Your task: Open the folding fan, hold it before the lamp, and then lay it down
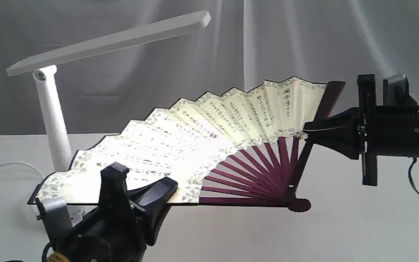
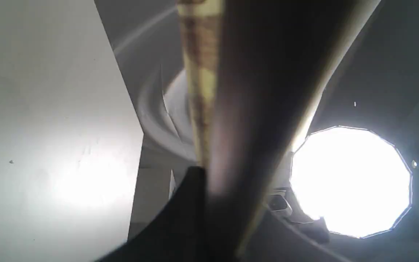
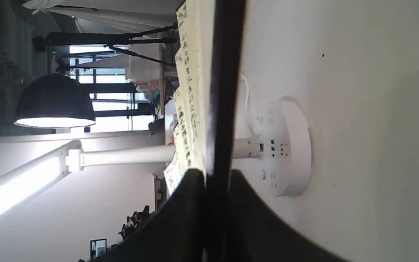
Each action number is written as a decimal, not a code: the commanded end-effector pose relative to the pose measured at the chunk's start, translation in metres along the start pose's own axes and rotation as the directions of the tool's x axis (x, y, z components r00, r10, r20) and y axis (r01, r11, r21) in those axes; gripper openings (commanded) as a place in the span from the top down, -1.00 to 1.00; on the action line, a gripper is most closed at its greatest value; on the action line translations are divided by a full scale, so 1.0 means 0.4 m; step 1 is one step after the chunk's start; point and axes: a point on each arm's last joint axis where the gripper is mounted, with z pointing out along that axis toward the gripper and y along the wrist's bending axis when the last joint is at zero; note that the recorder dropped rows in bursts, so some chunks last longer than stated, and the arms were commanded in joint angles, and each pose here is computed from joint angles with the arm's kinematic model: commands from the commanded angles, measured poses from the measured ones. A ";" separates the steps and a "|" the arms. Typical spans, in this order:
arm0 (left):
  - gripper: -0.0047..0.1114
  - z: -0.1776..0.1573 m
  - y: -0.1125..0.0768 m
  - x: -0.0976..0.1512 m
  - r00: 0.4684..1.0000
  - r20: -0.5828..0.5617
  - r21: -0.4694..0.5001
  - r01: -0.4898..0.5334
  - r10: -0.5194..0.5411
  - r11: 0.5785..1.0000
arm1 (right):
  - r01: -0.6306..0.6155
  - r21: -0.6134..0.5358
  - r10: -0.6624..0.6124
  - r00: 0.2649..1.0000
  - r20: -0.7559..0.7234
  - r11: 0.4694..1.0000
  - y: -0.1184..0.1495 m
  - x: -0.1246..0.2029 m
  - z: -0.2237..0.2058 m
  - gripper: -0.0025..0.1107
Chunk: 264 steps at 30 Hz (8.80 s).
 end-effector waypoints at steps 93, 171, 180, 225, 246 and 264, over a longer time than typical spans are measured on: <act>0.92 0.201 0.279 0.070 0.984 -0.164 -0.323 0.012 -0.068 0.946 | -0.099 0.435 -0.001 0.975 0.224 0.895 -0.342 -0.094 -0.036 0.96; 0.18 0.211 0.032 -0.013 0.747 -0.557 -0.309 -0.592 0.363 0.745 | 0.122 0.357 -0.191 0.968 0.162 0.926 -0.113 -0.076 -0.151 0.04; 0.77 0.153 -0.112 -0.008 0.556 -0.608 -0.113 -0.767 0.566 0.632 | 0.290 0.419 -0.344 0.937 0.056 0.860 -0.025 -0.035 -0.158 0.13; 0.92 -0.229 -0.529 -0.308 -0.097 -0.319 -0.678 -0.671 0.943 -0.299 | 0.521 0.732 -0.364 0.848 -0.386 0.439 0.067 0.111 -0.109 0.96; 0.92 -0.321 -0.230 -0.333 0.521 -0.621 -0.631 -0.776 0.586 0.021 | 0.479 0.819 -0.404 0.849 -0.341 0.317 0.053 0.208 -0.181 0.96; 0.92 -0.331 -0.200 -0.316 0.453 -0.669 -0.520 -0.852 0.589 0.066 | 0.539 0.804 -0.548 0.763 -0.342 0.250 0.056 0.345 -0.241 0.96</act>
